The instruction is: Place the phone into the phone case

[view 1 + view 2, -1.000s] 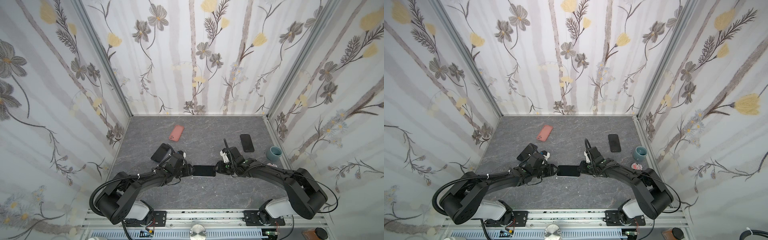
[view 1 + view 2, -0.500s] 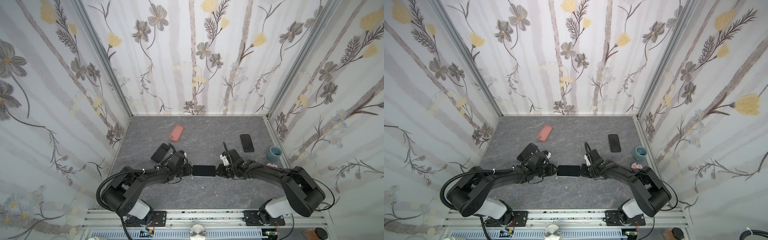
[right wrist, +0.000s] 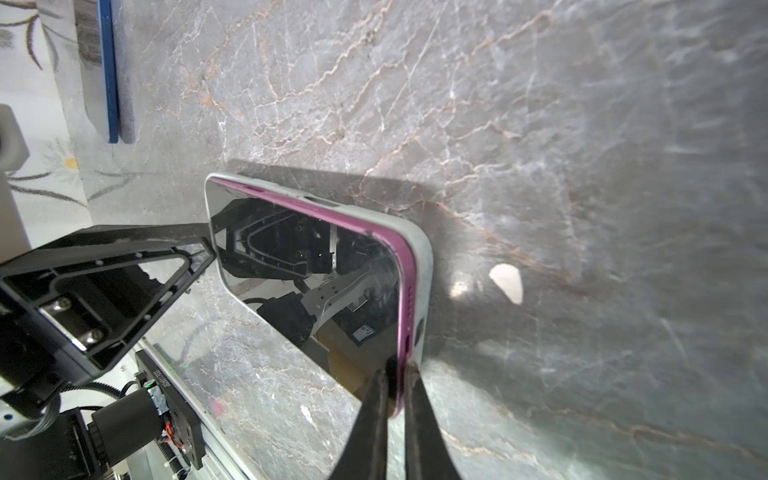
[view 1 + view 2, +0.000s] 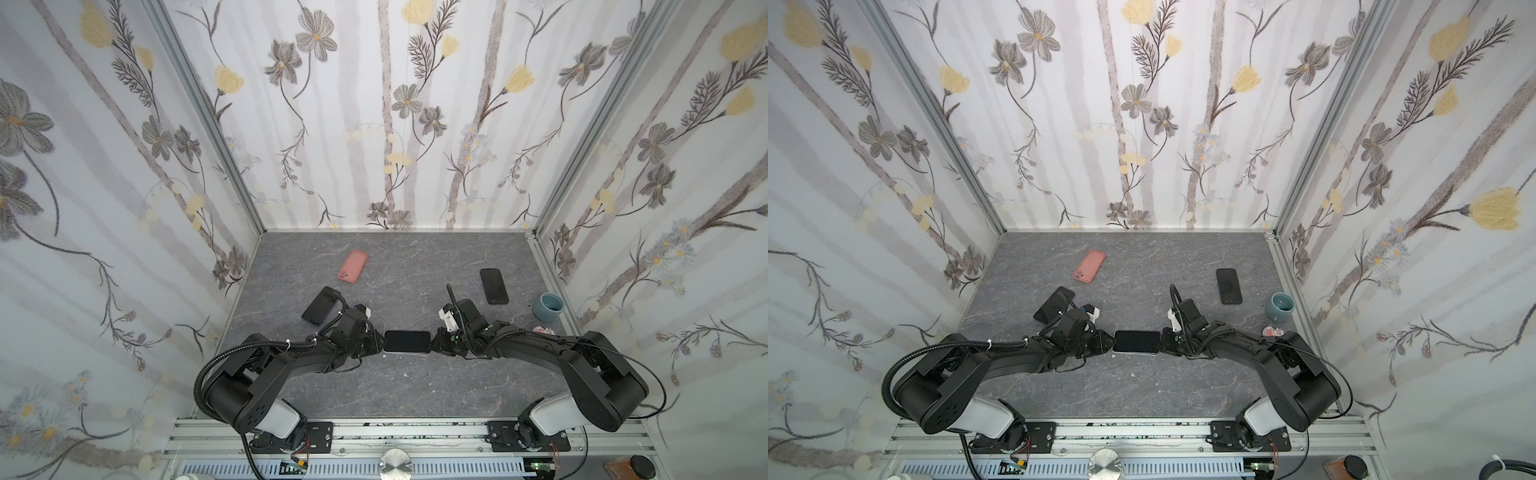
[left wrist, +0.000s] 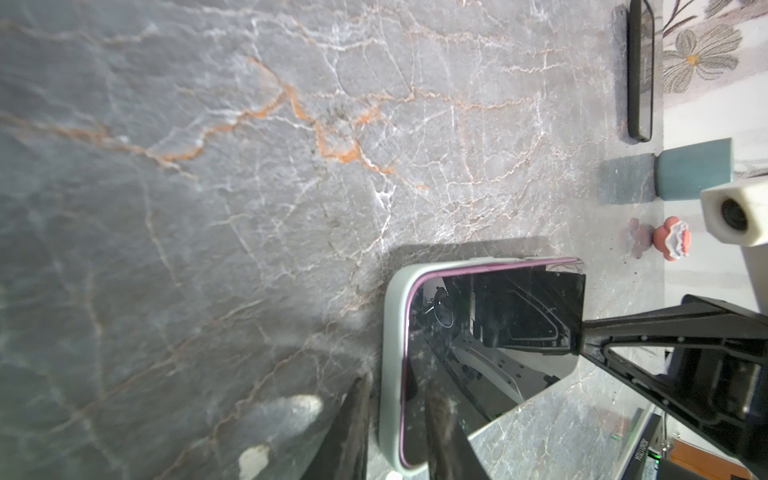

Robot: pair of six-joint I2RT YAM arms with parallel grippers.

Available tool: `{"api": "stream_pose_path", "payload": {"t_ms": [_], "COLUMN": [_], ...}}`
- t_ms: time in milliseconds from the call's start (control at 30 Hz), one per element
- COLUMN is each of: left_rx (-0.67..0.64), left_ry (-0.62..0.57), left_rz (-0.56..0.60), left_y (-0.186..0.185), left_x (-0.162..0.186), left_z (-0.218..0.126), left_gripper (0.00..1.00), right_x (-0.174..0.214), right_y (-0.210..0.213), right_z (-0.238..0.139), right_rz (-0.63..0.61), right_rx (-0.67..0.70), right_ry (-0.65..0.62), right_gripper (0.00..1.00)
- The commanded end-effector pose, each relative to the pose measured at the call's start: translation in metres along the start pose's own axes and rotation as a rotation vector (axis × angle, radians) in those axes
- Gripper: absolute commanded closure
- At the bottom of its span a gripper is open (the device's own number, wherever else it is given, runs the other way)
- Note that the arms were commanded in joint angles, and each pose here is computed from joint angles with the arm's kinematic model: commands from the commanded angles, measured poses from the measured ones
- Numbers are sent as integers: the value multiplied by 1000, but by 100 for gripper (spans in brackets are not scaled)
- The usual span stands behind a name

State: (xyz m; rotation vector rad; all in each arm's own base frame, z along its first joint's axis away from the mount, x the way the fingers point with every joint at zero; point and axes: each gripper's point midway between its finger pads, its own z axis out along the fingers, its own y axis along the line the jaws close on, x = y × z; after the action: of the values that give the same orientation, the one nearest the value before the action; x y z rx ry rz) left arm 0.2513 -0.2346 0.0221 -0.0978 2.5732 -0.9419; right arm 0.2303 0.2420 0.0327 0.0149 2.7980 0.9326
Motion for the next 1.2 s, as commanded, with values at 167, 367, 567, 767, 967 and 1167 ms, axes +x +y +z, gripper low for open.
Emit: {"api": "stream_pose_path", "payload": {"t_ms": [167, 367, 567, 767, 967, 1167], "left_rx": [21, 40, 37, -20, -82, -105], "left_ry": [42, 67, 58, 55, 50, 53], "left_rz": [-83, -102, -95, -81, -52, -35], "left_y": [4, 2, 1, 18, 32, 37], "left_x": [16, 23, 25, 32, 35, 36], "left_z": [-1, 0, -2, -1, -2, -3], "left_gripper": [73, 74, 75, 75, 76, 76], "right_x": [0, 4, 6, 8, 8, 9], "right_y": [12, 16, 18, 9, -4, -5], "right_z": [2, 6, 7, 9, 6, 5], "right_rz": [20, 31, 32, 31, 4, -4], "right_rx": [-77, -110, -114, -66, 27, 46], "right_ry": [4, 28, 34, 44, 51, 56], "right_gripper": [90, 91, 94, 93, 88, 89]}}
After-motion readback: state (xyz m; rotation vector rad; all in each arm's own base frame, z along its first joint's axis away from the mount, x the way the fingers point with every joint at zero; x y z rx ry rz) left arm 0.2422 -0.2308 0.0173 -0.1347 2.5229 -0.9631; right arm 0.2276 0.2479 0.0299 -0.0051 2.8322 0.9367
